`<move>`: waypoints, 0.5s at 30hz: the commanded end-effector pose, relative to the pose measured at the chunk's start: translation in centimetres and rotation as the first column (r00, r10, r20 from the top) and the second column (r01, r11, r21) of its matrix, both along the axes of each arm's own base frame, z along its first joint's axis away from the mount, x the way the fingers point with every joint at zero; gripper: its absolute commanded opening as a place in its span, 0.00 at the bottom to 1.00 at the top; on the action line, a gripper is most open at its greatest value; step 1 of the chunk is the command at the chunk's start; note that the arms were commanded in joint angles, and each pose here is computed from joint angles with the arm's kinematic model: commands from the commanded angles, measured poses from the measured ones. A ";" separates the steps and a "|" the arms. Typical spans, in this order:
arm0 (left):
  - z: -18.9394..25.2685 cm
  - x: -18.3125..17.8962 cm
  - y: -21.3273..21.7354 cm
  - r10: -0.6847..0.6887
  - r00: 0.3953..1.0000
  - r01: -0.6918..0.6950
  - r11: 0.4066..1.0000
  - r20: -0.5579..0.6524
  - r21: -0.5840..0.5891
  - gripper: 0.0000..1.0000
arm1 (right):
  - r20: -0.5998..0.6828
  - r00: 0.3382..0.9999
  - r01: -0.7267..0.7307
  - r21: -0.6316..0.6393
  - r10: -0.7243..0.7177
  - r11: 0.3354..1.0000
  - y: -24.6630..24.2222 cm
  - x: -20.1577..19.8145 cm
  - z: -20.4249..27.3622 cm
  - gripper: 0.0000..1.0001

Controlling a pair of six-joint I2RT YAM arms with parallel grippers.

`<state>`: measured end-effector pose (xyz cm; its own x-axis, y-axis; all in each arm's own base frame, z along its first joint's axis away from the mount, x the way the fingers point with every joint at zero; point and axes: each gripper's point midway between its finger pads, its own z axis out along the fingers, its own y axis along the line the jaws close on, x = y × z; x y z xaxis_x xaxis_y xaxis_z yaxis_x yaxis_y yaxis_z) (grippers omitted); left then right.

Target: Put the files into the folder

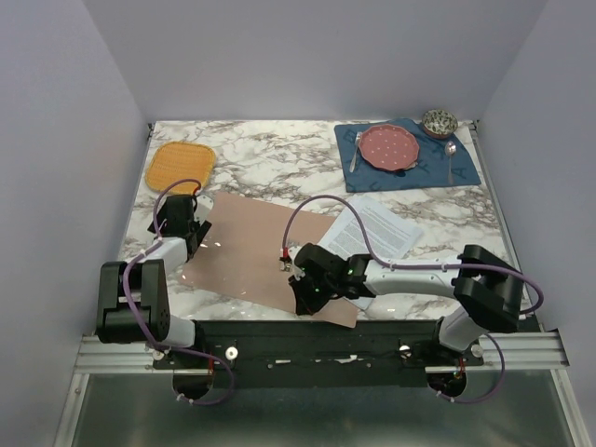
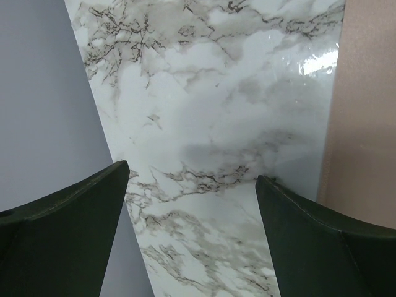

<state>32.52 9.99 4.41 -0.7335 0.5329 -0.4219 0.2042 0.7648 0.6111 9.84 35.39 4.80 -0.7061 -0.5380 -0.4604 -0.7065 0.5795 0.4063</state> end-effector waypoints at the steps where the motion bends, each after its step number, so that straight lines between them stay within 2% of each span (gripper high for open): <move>1: -3.5 -4.6 -0.5 -0.021 0.984 0.022 1.000 -0.178 0.001 0.99 | -0.030 0.997 -0.072 0.063 0.074 0.995 1.8 -1.2 0.3 0.01; 6: -3.7 -5.2 -0.3 -0.009 0.982 0.011 1.000 -0.188 0.010 0.99 | -0.054 0.992 -0.112 0.038 0.114 0.993 1.9 -2.0 -1.1 0.01; 15: -3.9 -5.8 -1.0 -0.018 0.980 0.018 1.000 -0.199 0.000 0.99 | -0.002 1.000 -0.023 -0.068 0.023 0.997 0.0 -0.6 -3.8 0.01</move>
<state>31.31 9.83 4.44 -0.7282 0.5544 -0.4030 0.2118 0.7412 0.6370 8.54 35.97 2.31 -0.6954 -0.5875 -0.4138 -0.7183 0.5511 0.4247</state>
